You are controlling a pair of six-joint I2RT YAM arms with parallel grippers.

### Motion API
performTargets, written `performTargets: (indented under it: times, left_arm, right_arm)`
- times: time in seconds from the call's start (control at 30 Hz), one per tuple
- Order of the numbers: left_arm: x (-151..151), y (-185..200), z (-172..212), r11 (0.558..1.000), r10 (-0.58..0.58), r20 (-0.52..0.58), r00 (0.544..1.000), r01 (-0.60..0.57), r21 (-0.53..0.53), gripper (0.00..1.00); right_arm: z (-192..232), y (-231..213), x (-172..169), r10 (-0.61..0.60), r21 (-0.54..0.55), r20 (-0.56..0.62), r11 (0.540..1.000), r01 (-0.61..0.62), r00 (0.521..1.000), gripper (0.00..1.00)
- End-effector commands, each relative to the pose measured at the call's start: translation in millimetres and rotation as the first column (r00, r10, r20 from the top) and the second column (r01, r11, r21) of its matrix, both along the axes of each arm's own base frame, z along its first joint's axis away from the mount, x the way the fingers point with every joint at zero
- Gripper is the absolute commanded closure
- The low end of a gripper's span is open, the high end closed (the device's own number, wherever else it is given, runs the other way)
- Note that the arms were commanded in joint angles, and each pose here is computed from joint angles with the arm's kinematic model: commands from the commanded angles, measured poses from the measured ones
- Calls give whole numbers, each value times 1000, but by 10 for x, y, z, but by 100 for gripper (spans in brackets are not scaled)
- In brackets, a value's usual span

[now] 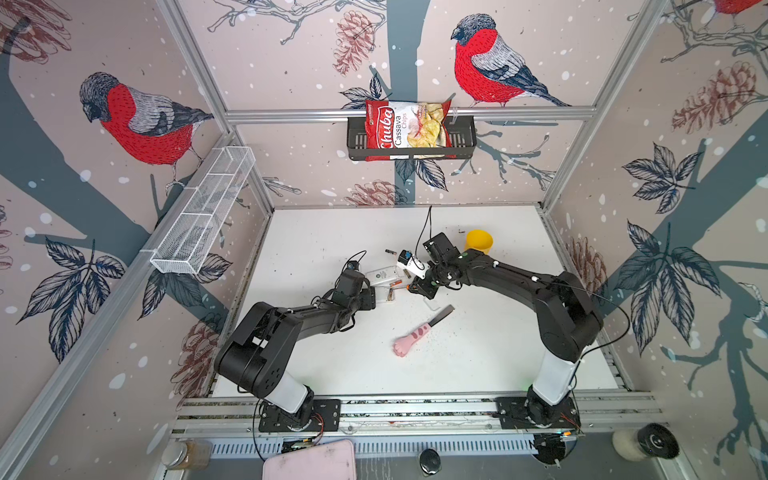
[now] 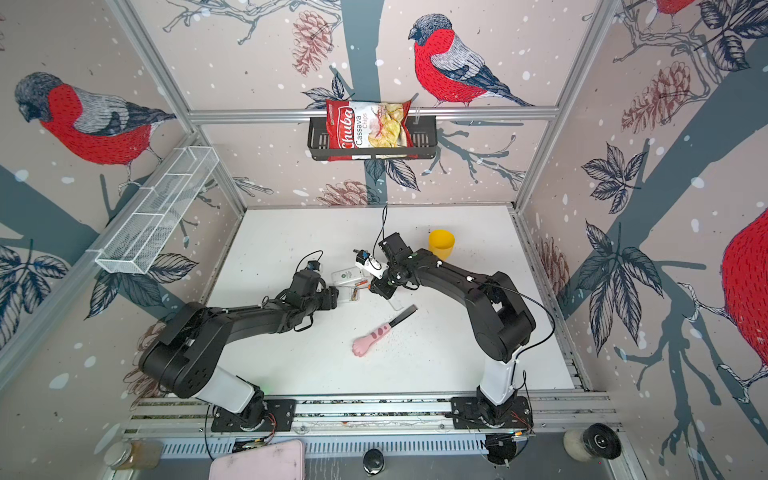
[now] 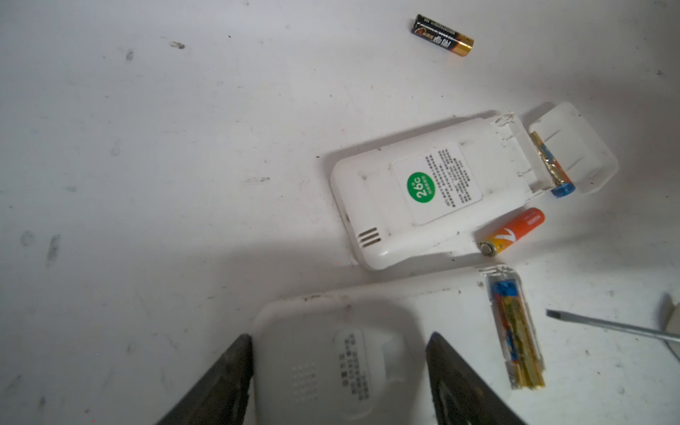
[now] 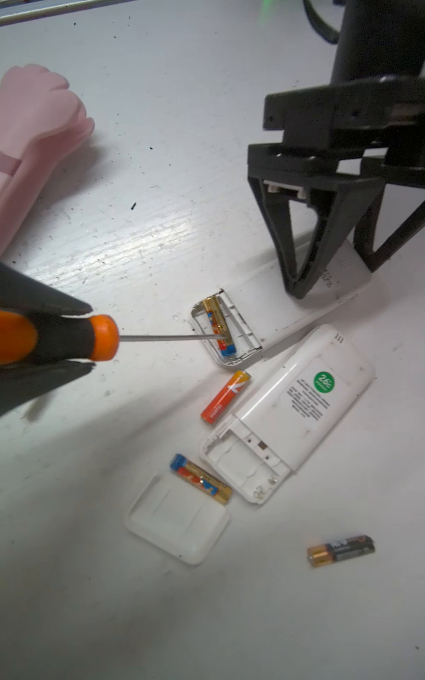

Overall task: Unload the batteries from the remote control
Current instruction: 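Pry the remaining battery out of the compartment with the screwdriver tip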

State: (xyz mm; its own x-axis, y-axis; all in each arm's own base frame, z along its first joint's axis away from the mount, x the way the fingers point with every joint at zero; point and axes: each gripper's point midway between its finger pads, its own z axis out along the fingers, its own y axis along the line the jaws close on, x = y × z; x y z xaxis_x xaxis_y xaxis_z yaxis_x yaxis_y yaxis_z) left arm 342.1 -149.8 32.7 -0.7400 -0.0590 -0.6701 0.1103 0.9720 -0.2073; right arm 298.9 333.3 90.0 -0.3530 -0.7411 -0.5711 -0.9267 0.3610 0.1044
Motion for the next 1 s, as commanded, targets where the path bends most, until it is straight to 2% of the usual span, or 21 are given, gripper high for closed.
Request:
performTargets:
  times: [0.0,0.33,0.97]
  left_arm:
    - [17,-11,42,1000,-9,8,1000,9,-4,26]
    - [51,-64,44,1000,-21,11,1000,21,-21,26]
    - [-67,-71,56,998,-39,22,999,40,-58,26]
  right_arm:
    - [-94,-38,1,-28,-35,-14,999,28,1000,100]
    - [-229,49,-167,25,-49,-58,998,-28,998,100]
    - [-225,152,-755,123,-42,-104,991,-128,987,100]
